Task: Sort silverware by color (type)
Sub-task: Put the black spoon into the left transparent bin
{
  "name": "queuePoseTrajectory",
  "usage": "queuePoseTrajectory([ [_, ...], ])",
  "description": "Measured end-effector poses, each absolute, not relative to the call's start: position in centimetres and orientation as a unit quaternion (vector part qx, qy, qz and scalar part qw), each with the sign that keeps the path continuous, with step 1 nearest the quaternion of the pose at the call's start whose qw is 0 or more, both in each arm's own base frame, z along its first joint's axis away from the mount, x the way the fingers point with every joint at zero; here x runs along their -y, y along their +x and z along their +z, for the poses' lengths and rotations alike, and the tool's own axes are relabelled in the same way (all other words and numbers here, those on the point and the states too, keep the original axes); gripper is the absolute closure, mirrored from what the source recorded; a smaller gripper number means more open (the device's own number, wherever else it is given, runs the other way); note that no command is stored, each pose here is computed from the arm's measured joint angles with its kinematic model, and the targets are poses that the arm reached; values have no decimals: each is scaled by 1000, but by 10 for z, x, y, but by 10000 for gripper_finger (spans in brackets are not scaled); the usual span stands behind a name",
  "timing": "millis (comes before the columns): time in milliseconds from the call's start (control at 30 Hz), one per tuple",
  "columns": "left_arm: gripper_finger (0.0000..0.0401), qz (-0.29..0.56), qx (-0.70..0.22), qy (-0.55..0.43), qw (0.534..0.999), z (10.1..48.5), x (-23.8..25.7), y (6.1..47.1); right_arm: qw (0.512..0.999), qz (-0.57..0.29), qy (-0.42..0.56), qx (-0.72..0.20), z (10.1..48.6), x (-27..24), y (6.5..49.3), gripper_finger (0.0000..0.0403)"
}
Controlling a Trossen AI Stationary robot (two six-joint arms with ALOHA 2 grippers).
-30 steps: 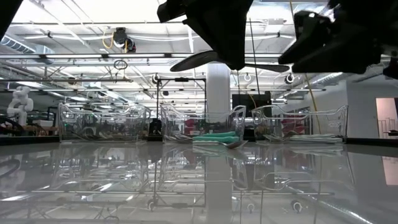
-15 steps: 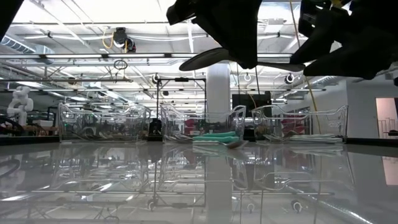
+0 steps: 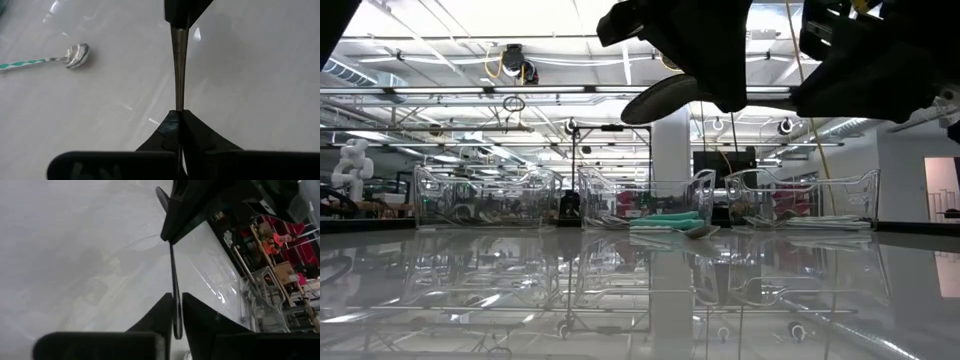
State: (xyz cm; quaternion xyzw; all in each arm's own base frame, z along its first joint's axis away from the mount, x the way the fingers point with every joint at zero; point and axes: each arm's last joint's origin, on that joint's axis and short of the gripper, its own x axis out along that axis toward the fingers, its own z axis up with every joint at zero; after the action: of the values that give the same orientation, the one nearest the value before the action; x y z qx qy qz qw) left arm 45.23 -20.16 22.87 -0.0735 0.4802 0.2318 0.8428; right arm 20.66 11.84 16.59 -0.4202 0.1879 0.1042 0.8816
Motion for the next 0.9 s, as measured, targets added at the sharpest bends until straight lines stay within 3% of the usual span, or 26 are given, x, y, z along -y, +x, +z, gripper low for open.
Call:
queuePoseTrajectory([
  [133, 398, 229, -482, -76, 842, 229, 201, 453, 884, 115, -412, -188, 165, -119, 206, 396],
  [333, 392, 227, -481, -72, 844, 229, 201, 453, 891, 111, -396, -192, 165, -119, 206, 397],
  [500, 362, 241, -464, -41, 852, 230, 200, 453, 902, 102, -370, -197, 165, -117, 207, 399],
  [733, 300, 262, -441, 84, 854, 232, 202, 448, 938, 60, -266, -214, 168, -106, 210, 400],
  [900, 283, 294, -415, 184, 841, 235, 207, 440, 964, 0, -138, -226, 169, -91, 215, 401],
])
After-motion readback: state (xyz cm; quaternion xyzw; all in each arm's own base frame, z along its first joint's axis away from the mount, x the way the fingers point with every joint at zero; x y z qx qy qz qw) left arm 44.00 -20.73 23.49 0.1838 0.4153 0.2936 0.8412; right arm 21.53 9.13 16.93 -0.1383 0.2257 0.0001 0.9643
